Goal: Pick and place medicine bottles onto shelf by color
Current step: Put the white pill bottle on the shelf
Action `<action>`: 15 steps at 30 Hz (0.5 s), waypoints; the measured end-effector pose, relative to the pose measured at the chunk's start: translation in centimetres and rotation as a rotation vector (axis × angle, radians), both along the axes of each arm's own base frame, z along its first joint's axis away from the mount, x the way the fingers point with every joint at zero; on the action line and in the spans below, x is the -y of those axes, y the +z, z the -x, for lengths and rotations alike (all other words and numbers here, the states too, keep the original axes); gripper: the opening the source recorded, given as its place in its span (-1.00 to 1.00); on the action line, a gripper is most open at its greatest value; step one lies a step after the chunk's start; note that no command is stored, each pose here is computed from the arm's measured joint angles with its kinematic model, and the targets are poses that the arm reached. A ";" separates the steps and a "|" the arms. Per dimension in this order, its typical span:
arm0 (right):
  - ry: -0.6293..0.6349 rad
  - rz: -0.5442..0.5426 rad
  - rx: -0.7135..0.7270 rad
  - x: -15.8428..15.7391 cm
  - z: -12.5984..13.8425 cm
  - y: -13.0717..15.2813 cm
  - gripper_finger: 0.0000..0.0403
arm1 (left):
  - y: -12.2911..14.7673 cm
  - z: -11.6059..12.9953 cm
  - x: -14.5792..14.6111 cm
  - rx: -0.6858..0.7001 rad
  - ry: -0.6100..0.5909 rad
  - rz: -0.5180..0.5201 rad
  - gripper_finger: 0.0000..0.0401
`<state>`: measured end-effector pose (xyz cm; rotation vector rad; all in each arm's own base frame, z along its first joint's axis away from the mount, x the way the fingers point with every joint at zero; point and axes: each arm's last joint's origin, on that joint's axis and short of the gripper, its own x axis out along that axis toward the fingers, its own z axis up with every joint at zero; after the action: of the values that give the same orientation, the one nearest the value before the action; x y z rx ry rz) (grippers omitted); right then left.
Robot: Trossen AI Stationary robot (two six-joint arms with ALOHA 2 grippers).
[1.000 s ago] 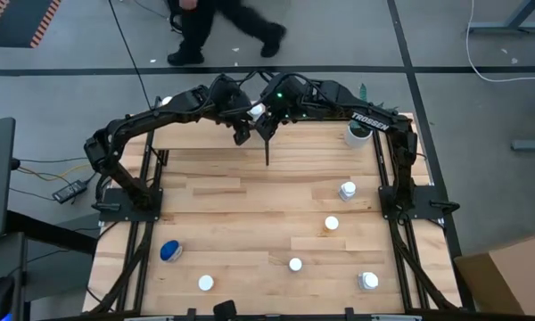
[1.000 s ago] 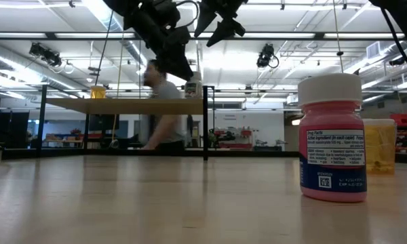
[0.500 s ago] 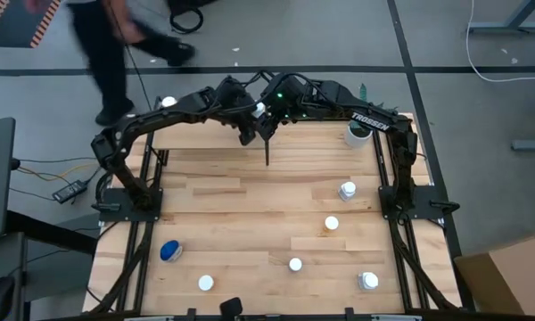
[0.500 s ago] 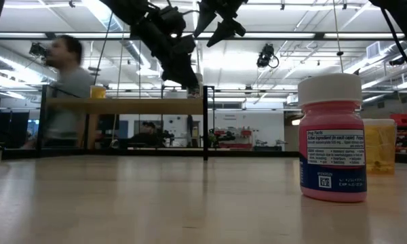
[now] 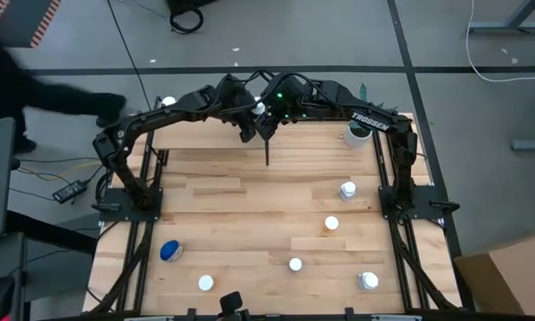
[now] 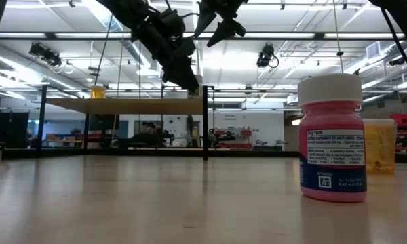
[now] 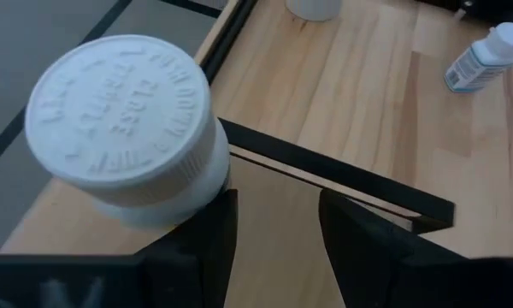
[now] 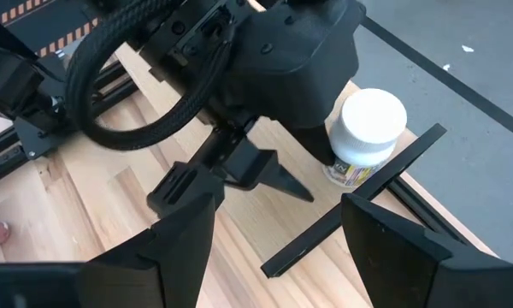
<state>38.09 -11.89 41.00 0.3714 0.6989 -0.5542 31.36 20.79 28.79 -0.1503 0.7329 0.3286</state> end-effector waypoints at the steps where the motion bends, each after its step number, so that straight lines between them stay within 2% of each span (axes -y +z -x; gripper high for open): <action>1: 0.000 0.000 0.000 0.0 0.0 0.0 0.30 | 0.0 0.1 -0.1 -0.001 -0.001 -0.004 -0.13; 15: -0.029 0.038 -0.025 0.1 0.1 -0.1 0.30 | -0.4 1.6 -1.5 -0.061 0.055 0.021 -0.15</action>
<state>37.95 -12.03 40.95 0.3401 0.7068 -0.6002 29.76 22.29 28.35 -0.1809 0.7935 0.3790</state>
